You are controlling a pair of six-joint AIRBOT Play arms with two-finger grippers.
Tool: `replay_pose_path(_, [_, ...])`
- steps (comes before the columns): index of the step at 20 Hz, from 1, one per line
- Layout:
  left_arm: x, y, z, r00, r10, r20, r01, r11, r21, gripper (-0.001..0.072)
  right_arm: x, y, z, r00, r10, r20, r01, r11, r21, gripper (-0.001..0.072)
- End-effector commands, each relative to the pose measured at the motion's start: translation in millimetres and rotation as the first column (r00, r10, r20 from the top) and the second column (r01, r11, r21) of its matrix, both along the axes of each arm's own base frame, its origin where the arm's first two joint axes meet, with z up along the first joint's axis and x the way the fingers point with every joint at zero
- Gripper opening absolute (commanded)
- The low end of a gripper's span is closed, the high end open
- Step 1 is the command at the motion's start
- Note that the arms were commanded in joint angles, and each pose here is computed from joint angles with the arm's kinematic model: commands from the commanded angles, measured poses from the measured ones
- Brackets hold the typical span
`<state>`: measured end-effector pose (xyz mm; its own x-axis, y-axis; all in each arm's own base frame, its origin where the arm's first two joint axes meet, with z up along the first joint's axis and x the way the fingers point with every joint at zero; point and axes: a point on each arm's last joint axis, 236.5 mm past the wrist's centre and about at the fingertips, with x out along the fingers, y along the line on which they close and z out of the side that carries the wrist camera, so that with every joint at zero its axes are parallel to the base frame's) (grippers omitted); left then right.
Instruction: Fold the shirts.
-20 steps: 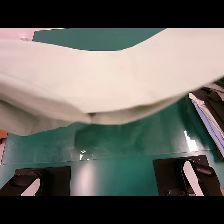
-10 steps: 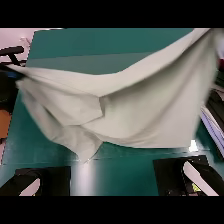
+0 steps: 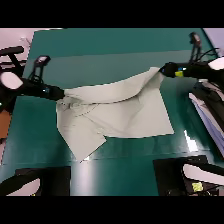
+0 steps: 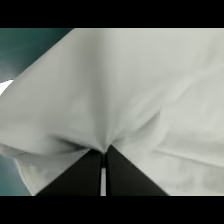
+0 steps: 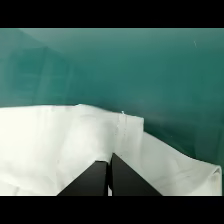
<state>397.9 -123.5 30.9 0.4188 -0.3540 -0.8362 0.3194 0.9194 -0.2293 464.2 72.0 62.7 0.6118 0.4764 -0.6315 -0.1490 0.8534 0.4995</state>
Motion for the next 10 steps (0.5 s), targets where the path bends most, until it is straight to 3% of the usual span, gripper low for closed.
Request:
replay_pose_path(1, [16,2,-28,1.0,0.025,0.006,-0.025,1.0,0.008,0.0028,16,12,-34,0.997,0.034,-0.067,-0.033,0.999,0.007,0.0017])
replay_pose_path(2, [15,3,-27,1.0,0.023,-0.001,-0.023,1.0,0.01,0.0029,20,11,-30,0.996,0.049,-0.072,-0.048,0.999,0.015,0.0018])
replay_pose_path(3, [12,7,-27,1.0,0.019,-0.02,-0.019,1.0,0.016,0.0162,23,8,-25,0.995,0.063,-0.073,-0.062,0.998,0.021,0.0023])
replay_pose_path(4, [9,13,-25,0.998,0.032,-0.046,-0.031,0.999,0.015,0.0512,25,6,-17,0.994,0.079,-0.072,-0.077,0.997,0.028,0.0122])
replay_pose_path(5, [7,25,-21,0.994,0.071,-0.081,-0.071,0.997,0.001,0.0663,27,-1,-4,0.994,0.088,-0.062,-0.087,0.996,0.029,0.042])
replay_pose_path(6, [7,39,-14,0.987,0.116,-0.11,-0.118,0.993,-0.019,0.0676,28,-11,8,0.995,0.089,-0.051,-0.087,0.996,0.03,0.0535])
replay_pose_path(10, [-15,98,10,0.947,0.257,-0.193,-0.286,0.948,-0.143,0.0676,17,-63,49,0.999,0.029,-0.031,-0.028,0.999,0.039,0.0535])
